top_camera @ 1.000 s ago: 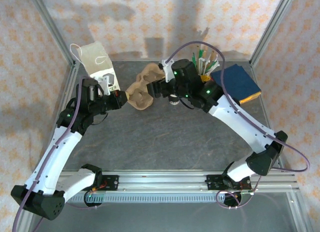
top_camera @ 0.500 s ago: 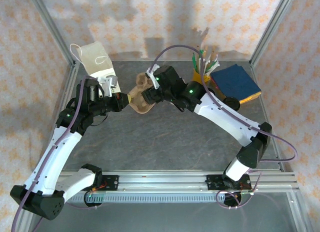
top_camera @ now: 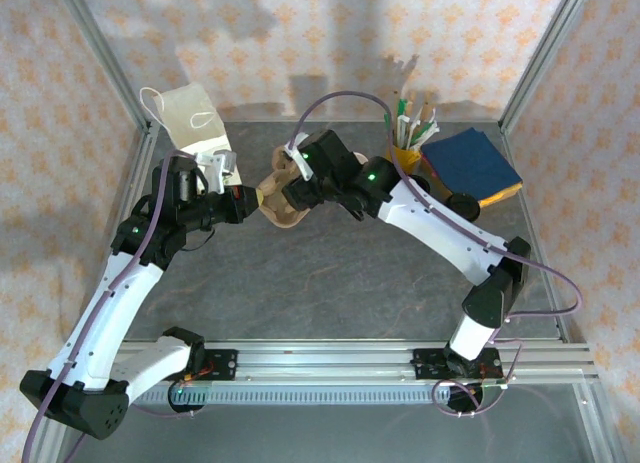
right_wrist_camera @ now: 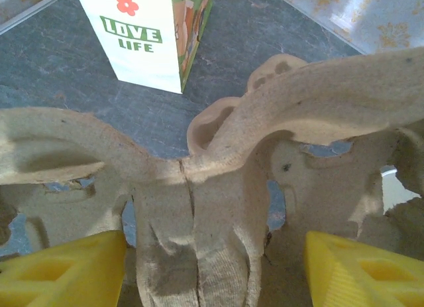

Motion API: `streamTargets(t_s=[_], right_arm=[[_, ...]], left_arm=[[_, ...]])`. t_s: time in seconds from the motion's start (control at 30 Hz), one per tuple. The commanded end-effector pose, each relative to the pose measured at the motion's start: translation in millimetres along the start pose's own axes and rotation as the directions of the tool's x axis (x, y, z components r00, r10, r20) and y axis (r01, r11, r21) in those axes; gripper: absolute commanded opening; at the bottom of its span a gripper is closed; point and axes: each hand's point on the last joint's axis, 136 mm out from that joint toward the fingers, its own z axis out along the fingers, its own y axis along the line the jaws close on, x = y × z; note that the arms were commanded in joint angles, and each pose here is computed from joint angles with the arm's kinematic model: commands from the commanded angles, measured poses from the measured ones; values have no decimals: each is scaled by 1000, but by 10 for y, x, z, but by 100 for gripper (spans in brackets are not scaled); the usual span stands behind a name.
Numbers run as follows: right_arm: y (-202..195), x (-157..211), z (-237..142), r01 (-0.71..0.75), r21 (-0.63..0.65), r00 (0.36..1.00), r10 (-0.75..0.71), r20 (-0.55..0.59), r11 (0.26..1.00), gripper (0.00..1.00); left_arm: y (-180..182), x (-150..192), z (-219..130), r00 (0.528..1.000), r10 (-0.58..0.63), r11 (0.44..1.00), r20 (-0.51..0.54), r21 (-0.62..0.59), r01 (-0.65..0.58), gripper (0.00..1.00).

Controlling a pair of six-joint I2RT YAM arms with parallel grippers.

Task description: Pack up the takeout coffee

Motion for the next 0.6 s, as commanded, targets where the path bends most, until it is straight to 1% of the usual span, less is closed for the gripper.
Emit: streamTargets(t_s=[0.0, 0.1, 0.2, 0.33, 0.43, 0.47, 0.57], right_arm=[[7, -58, -36, 11, -3, 1000, -11, 9, 1000, 67], [19, -55, -16, 14, -9, 1000, -14, 10, 1000, 62], [21, -46, -9, 13, -11, 1000, -13, 11, 1000, 55], [13, -32, 7, 13, -6, 1000, -13, 10, 1000, 55], [18, -34, 25, 12, -5, 1000, -12, 11, 1000, 62], [11, -38, 23, 9, -1, 1000, -9, 13, 1000, 63], [10, -55, 11, 8, -1, 1000, -8, 22, 1000, 61]], left_arm=[[-131, -72, -83, 999, 44, 999, 17, 26, -44, 0], [-135, -79, -85, 999, 45, 999, 19, 26, -46, 0], [-141, -74, -90, 999, 42, 999, 21, 30, -43, 0], [-151, -65, -98, 999, 38, 998, 24, 38, -39, 0], [-156, -59, -99, 999, 37, 998, 25, 43, -38, 0], [-154, -54, -97, 999, 35, 998, 23, 43, -36, 0], [-154, -55, -94, 999, 33, 999, 22, 43, -34, 0]])
